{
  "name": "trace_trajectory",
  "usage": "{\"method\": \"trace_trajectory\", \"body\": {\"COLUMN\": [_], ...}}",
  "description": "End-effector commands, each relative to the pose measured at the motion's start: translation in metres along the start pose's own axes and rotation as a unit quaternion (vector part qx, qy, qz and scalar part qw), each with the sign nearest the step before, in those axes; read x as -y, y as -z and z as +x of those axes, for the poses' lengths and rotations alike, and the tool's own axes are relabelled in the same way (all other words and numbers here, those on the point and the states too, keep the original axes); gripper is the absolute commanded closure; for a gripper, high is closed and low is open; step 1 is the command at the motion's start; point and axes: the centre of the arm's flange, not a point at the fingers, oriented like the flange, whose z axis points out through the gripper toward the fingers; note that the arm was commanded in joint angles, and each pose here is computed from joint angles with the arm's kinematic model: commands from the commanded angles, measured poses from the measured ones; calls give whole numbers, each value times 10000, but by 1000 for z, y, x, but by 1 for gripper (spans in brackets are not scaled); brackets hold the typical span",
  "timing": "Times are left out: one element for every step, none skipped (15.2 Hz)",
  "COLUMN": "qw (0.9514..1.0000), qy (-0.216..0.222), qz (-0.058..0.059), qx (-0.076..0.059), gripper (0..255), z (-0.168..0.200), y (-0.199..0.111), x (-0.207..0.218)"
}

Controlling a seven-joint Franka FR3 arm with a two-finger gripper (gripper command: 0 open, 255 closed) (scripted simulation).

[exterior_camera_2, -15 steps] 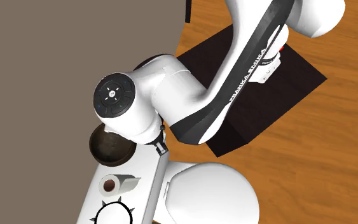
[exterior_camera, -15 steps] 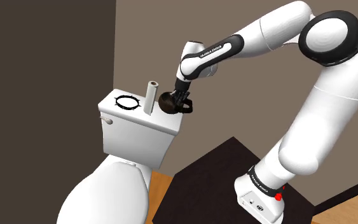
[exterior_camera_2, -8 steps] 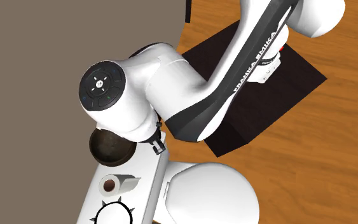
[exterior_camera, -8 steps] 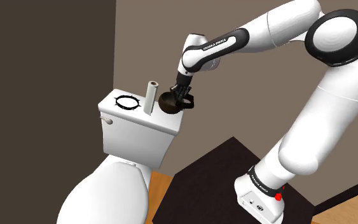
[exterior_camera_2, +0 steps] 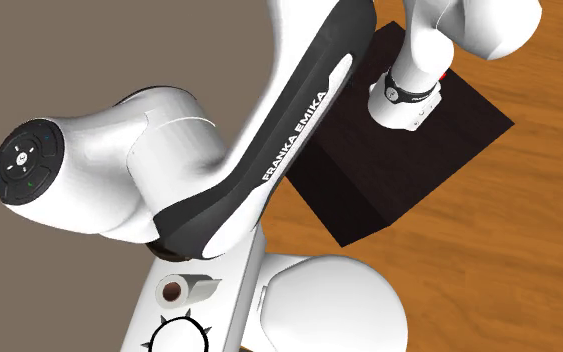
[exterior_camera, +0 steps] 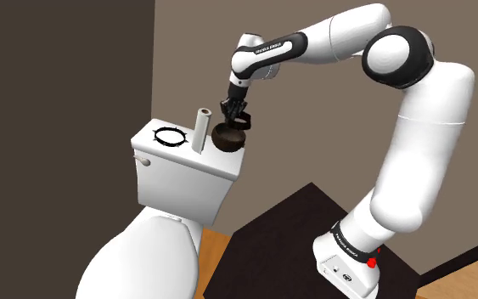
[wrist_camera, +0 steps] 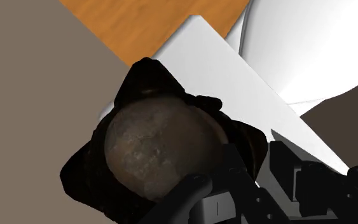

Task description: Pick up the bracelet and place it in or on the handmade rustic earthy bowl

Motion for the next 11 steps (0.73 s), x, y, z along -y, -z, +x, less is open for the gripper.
{"method": "trace_trajectory", "body": {"qw": [10000, 10000, 10000, 10000, 10000, 10000, 10000, 10000, 10000, 10000, 10000], "qy": [2, 2, 2, 2, 2, 2, 2, 2, 2, 2, 2], "qz": [-1, -1, -1, -1, -1, -1, -1, -1, -1, -1, -1], "qx": [1, 1, 1, 1, 1, 1, 1, 1, 1, 1, 1], "gripper": [255, 255, 255, 255, 255, 255, 255, 255, 255, 255, 255], "z": [26, 38, 51, 52, 52, 52, 53, 53, 53, 54, 54], "y": [7, 9, 11, 6, 0, -5, -10, -15, -21, -26, -31], "x": [-10, -14, -18, -18, -18, -19, -19, -19, -19, -19, -20]}}
